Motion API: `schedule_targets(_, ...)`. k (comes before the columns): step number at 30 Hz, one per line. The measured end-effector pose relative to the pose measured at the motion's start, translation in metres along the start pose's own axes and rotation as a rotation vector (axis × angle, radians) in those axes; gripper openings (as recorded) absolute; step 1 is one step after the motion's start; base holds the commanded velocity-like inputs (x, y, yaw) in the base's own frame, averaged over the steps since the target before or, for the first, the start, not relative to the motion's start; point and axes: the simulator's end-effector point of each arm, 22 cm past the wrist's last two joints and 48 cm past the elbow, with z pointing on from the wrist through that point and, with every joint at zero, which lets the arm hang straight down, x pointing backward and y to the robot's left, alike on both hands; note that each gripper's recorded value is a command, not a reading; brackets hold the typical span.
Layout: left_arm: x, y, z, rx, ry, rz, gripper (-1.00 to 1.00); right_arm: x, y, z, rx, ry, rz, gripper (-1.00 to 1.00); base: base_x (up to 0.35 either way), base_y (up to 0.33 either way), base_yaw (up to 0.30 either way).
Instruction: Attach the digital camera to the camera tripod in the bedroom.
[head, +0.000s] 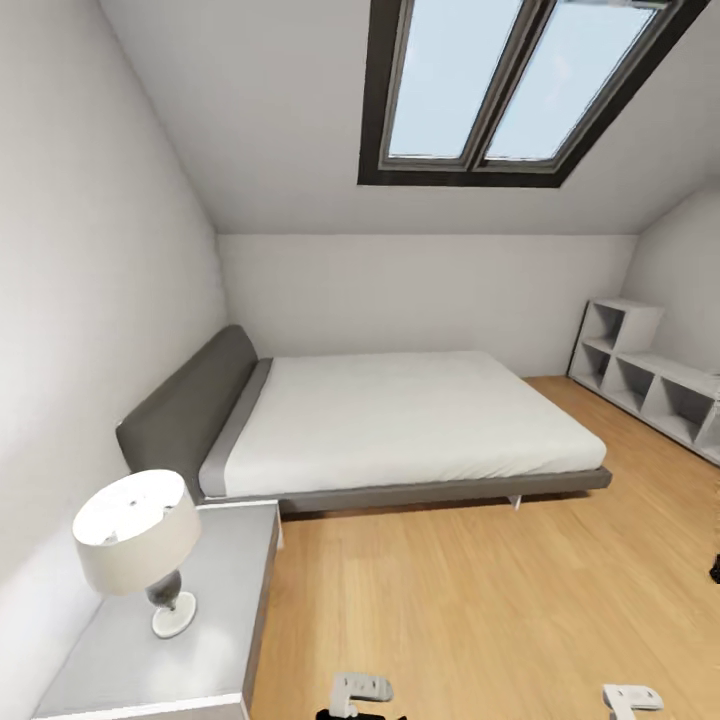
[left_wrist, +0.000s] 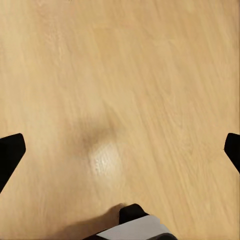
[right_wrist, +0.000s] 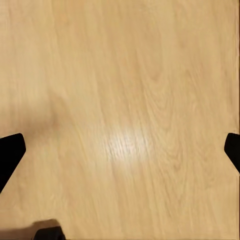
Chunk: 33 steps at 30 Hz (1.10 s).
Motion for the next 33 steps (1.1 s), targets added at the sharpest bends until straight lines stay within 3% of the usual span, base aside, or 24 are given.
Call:
schedule_targets(21,-0.001,-0.003,0.001,0.004,0.003,0.003,1.00,0.000,-0.003,0.000,0.012,-0.001,-0.001,1.00,0.255,-0.250,-0.266)
schedule_targets(29,-0.036,0.001,0.004,-0.008,0.104,0.109,1.00,0.000,-0.005,0.000,0.016,0.001,-0.001,1.00,0.247,-0.266,-0.266)
schedule_targets(33,-0.063,0.013,0.008,-0.034,0.117,0.151,1.00,0.000,-0.009,-0.001,0.022,0.001,-0.005,1.00,0.248,-0.259,-0.266)
